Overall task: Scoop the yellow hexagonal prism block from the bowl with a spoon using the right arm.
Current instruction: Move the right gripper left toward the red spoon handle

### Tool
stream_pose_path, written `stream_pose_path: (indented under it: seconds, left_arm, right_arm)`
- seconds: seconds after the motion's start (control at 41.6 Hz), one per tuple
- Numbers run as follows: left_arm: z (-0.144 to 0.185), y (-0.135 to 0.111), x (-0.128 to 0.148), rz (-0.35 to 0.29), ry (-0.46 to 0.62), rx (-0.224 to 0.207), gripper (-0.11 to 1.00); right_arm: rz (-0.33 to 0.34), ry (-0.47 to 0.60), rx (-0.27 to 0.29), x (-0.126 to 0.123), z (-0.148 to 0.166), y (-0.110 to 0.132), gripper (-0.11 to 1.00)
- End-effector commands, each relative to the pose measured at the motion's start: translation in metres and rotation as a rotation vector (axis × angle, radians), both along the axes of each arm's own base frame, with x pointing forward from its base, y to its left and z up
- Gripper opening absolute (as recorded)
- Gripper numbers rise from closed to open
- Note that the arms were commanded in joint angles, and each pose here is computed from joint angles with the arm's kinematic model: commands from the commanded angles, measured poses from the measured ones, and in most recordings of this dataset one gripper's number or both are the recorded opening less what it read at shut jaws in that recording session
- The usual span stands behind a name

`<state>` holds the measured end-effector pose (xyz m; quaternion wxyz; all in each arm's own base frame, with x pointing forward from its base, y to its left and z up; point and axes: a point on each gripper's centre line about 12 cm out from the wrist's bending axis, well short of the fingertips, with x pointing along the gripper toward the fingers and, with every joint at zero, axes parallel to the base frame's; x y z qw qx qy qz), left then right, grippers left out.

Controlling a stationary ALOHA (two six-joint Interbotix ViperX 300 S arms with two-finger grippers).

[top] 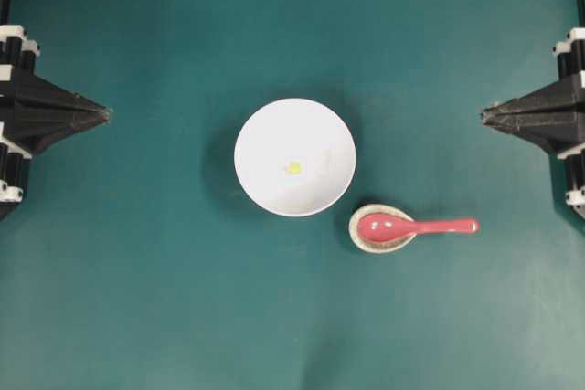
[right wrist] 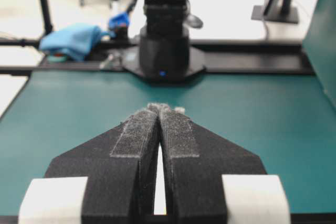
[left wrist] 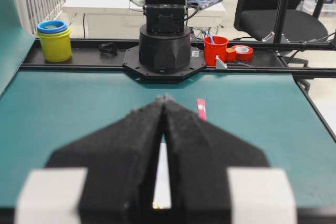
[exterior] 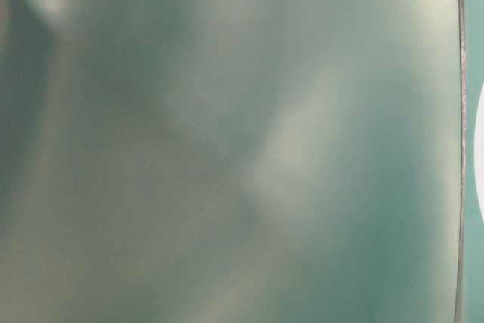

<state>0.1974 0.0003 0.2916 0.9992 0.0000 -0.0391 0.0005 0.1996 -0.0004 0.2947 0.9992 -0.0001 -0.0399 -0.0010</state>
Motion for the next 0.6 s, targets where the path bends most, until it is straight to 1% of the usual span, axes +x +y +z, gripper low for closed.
stream_pose_path:
  seconds: [0.0,0.024,0.384,0.408,0.456,0.504,0.577]
  left_arm:
    - [0.004,-0.002,0.003,-0.009,0.009,-0.009,0.00]
    - [0.004,-0.002,0.003,-0.011,0.008,0.000,0.00]
    - [0.006,-0.002,0.002,-0.011,0.000,0.000,0.00]
    - [0.006,-0.002,0.002,-0.011,0.002,0.000,0.00]
    - [0.006,-0.002,0.002,-0.011,0.002,0.000,0.00]
    - [0.006,-0.002,0.002,-0.011,0.003,0.000,0.00]
    - [0.006,-0.002,0.002,-0.010,0.002,0.003,0.00]
  right_arm:
    - [-0.002,-0.005,0.008,0.002,0.002,0.000,-0.01]
    - [-0.002,0.021,0.008,0.005,-0.001,0.000,-0.01]
    - [-0.001,0.083,0.008,0.013,-0.016,0.000,0.01]
    - [-0.001,0.087,0.008,0.013,-0.017,0.000,0.03]
    - [0.001,0.095,0.008,0.014,-0.019,0.000,0.10]
    - [0.007,0.106,0.007,0.015,-0.022,0.002,0.21]
    - [0.021,0.132,0.005,0.017,-0.029,0.005,0.43]
